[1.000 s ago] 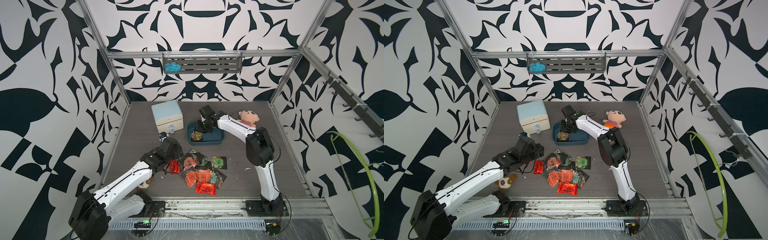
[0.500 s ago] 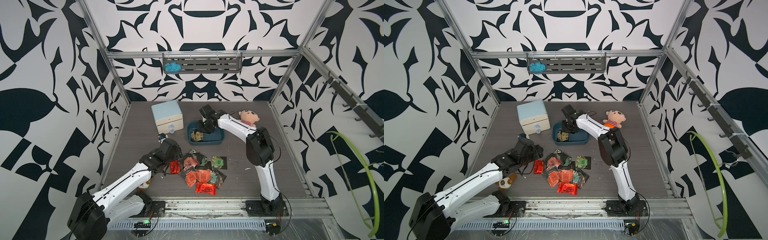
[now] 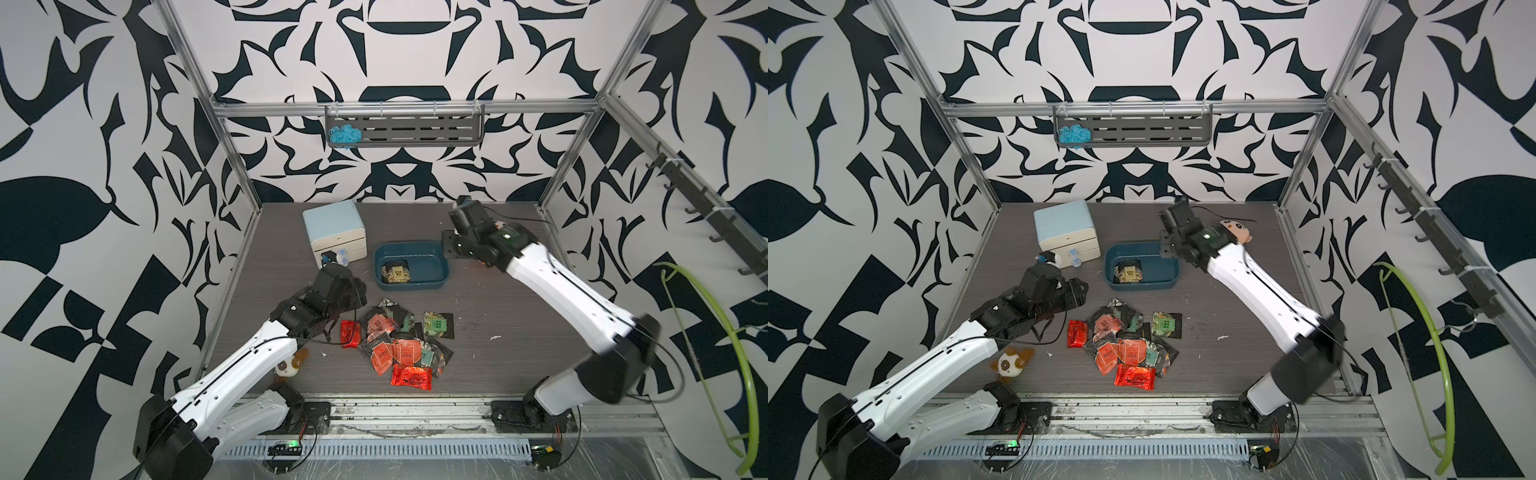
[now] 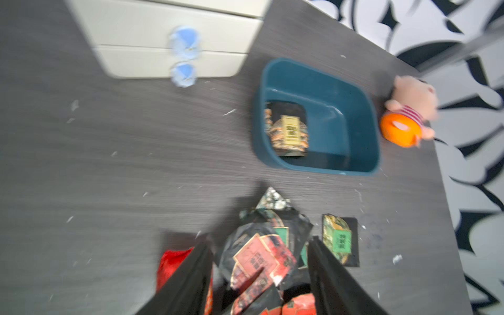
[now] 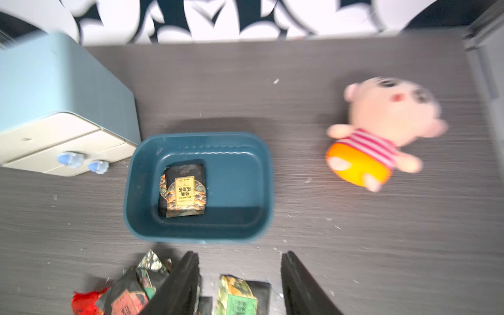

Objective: Put the tea bags into the storage box
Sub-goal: Pick up the tea bag from the center of the board.

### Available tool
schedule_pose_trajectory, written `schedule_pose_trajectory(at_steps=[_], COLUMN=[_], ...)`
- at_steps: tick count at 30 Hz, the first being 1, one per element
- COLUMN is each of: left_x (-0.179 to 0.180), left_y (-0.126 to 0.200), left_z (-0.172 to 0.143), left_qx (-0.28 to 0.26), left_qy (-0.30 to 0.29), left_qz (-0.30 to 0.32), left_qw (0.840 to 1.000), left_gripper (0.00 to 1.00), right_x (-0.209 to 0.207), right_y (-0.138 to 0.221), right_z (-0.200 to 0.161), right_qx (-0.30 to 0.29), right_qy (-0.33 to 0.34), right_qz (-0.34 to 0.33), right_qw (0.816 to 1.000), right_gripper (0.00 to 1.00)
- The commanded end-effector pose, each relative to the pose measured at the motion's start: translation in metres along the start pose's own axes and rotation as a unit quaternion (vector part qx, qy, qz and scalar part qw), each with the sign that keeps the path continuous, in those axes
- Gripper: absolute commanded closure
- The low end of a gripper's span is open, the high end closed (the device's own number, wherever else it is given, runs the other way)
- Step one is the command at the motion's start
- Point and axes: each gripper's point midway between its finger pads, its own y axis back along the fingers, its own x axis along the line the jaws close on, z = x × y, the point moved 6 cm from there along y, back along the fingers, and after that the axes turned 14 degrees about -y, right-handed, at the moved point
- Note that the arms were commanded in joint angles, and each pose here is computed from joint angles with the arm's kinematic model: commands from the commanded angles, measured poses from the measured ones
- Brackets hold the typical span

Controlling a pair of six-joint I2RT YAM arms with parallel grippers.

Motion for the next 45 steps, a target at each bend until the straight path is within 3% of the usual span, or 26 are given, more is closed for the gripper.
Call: schedule_pose_trajectory(at_steps=[1,6,11,18,26,31,45], left_x=[-0.036,-0.087,-0.130,-0.141,-0.142,-0.140,-0.133], left_y=[-0.013,-0.043,-0.079,-0.119,-0.140,-0.152,-0.170], left_z=[0.008,-0.005,-0.033,-0.072,-0.084,-0.095,-0.115], left_qx=[0.017,0.081,0.168,0.259,0.299,0.322,0.360], left_qy=[-0.033,-0.092,-0.118,-0.115,-0.104,-0.092,-0.080], left_qz=[-0.099,-0.131,-0.168,-0.146,-0.127,-0.116,-0.091], left_qw=[0.994,0.984,0.964,0.948,0.940,0.935,0.925], left_gripper=[0.48,0.51,0.53,0.55,0.64,0.74,0.77], right_x=[-0.037,-0.084,-0.092,-0.096,-0.098,-0.100,-0.096], right_y=[0.009,0.013,-0.018,-0.058,-0.079,-0.085,-0.099], right_z=[-0.026,-0.076,-0.128,-0.170,-0.188,-0.192,-0.198], right_qx=[-0.007,0.013,0.113,0.180,0.200,0.206,0.225], right_qy=[-0.045,-0.119,-0.172,-0.210,-0.244,-0.243,-0.245], right_qz=[-0.007,-0.007,0.019,0.030,0.037,0.025,0.016], right_qw=[0.999,0.993,0.978,0.960,0.948,0.948,0.943], right_gripper=[0.42,0.38,0.35,0.37,0.39,0.40,0.47])
